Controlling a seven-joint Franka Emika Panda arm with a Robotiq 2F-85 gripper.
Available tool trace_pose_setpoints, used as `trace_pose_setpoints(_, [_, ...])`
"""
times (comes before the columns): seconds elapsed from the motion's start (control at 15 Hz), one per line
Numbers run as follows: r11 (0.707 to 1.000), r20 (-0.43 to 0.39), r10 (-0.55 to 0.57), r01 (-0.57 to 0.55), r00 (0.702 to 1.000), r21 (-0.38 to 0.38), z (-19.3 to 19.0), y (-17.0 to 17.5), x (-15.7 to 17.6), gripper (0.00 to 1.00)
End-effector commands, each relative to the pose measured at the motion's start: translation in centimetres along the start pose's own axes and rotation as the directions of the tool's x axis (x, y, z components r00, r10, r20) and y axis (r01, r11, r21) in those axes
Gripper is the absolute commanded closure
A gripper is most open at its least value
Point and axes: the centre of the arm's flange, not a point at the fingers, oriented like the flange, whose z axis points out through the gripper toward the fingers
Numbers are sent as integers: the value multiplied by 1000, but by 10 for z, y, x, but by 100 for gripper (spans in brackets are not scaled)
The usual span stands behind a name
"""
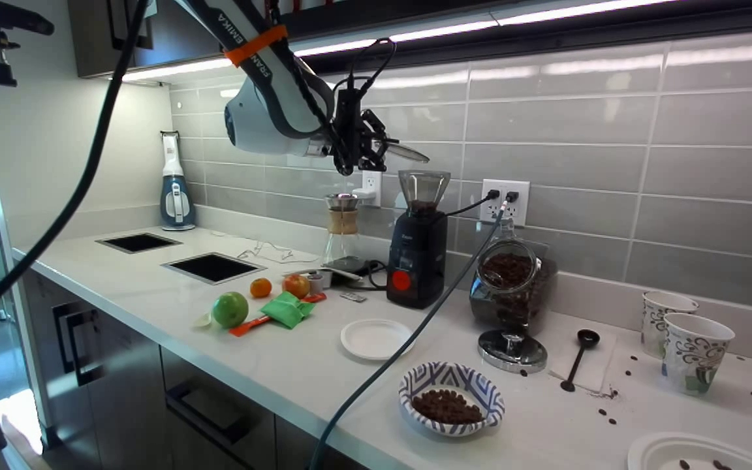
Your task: Put the lid on the blender.
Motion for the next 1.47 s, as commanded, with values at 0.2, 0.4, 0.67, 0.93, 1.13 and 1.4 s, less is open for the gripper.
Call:
trace_pose_setpoints(0.2, [995, -2, 98, -98, 995, 11, 21, -1, -9, 99])
trace_pose_setpoints(0.4, [991, 5, 127, -127, 992, 29, 32, -4, -12, 99])
trace_pose_setpoints(0.67, [980, 12, 184, -185, 983, 69, 46, -11, -16, 99])
trace_pose_setpoints(0.93, [977, -16, 206, -205, 978, 56, 51, -6, -7, 99])
trace_pose_setpoints(1.13, [978, -51, 203, -200, 978, 61, 52, -6, 6, 99])
trace_pose_setpoints(1.4, [979, -79, 194, -188, 978, 83, 53, -10, 18, 99])
